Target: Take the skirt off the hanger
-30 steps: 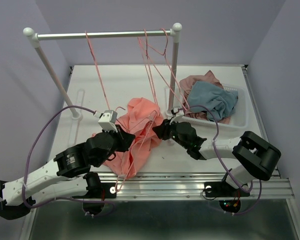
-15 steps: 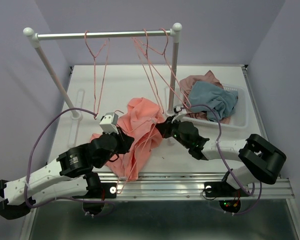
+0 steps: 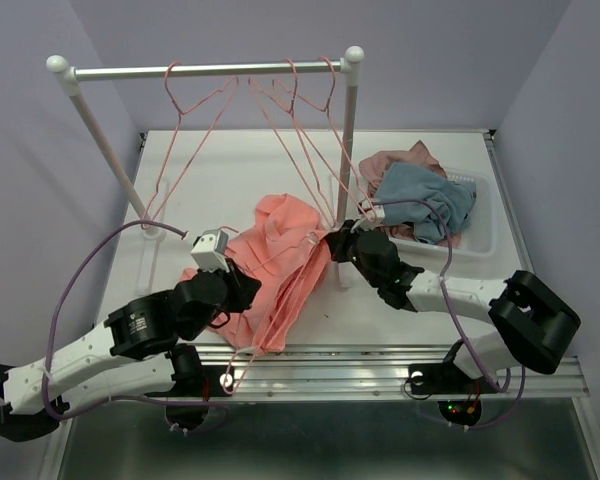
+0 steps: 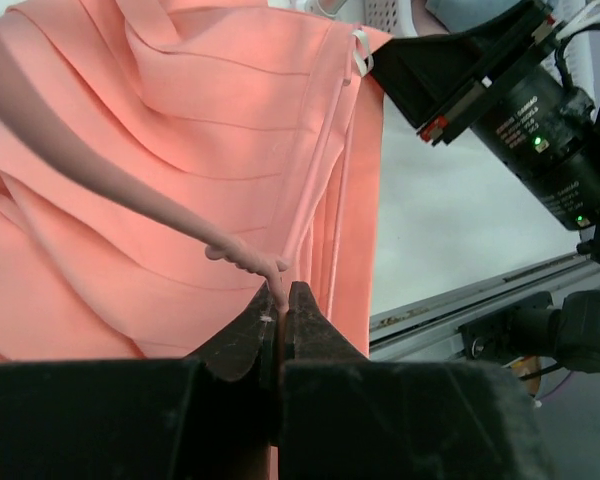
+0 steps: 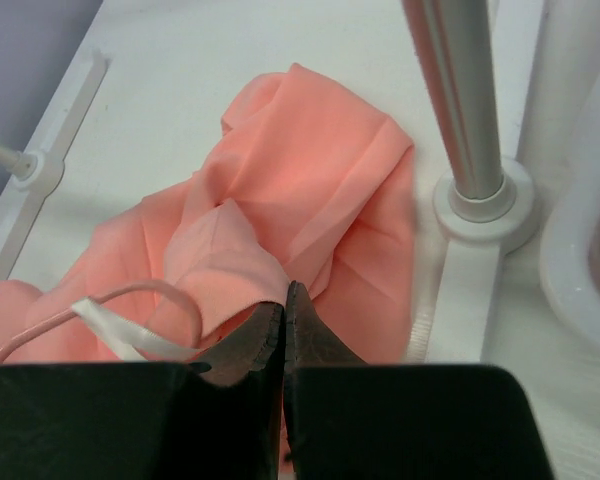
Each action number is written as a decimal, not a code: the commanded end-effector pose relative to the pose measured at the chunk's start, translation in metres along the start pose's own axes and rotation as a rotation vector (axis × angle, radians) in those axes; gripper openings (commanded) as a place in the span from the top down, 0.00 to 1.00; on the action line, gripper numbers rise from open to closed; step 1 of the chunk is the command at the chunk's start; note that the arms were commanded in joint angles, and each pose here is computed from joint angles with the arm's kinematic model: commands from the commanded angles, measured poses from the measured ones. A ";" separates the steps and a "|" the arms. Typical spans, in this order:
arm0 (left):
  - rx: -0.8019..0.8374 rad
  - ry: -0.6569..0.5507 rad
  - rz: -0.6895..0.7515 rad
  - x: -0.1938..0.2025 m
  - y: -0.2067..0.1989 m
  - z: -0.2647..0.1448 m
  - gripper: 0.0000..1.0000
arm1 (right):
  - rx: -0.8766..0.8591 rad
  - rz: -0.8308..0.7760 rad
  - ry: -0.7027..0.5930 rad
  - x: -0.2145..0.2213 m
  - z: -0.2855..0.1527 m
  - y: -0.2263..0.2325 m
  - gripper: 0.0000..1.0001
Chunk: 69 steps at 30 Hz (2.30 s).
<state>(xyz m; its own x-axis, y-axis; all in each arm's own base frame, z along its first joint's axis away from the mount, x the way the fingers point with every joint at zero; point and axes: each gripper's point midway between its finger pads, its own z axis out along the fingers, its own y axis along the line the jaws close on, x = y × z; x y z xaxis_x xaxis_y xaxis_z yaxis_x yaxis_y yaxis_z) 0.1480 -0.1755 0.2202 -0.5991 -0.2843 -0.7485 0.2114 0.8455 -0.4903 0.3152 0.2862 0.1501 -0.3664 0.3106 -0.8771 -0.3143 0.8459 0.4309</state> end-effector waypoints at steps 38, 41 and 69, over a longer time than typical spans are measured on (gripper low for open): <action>0.147 -0.182 -0.123 -0.058 -0.030 -0.028 1.00 | -0.209 -0.031 0.165 0.021 -0.028 0.002 0.99; -0.002 -0.253 -0.128 -0.068 -0.017 -0.010 1.00 | -0.394 -0.073 0.216 0.032 -0.055 0.037 0.99; -0.248 -0.527 0.004 -0.106 -0.009 0.031 1.00 | -0.481 -0.056 0.408 0.041 -0.126 0.053 0.54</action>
<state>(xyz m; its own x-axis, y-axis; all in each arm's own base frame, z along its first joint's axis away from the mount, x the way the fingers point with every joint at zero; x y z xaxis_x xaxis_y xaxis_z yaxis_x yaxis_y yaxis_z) 0.2256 -0.1732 0.2609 -0.2016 -0.3642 -0.9093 0.0217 0.9264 -0.3758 0.1695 0.2844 0.1518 -0.6463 0.0321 -0.7624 -0.6318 0.5378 0.5582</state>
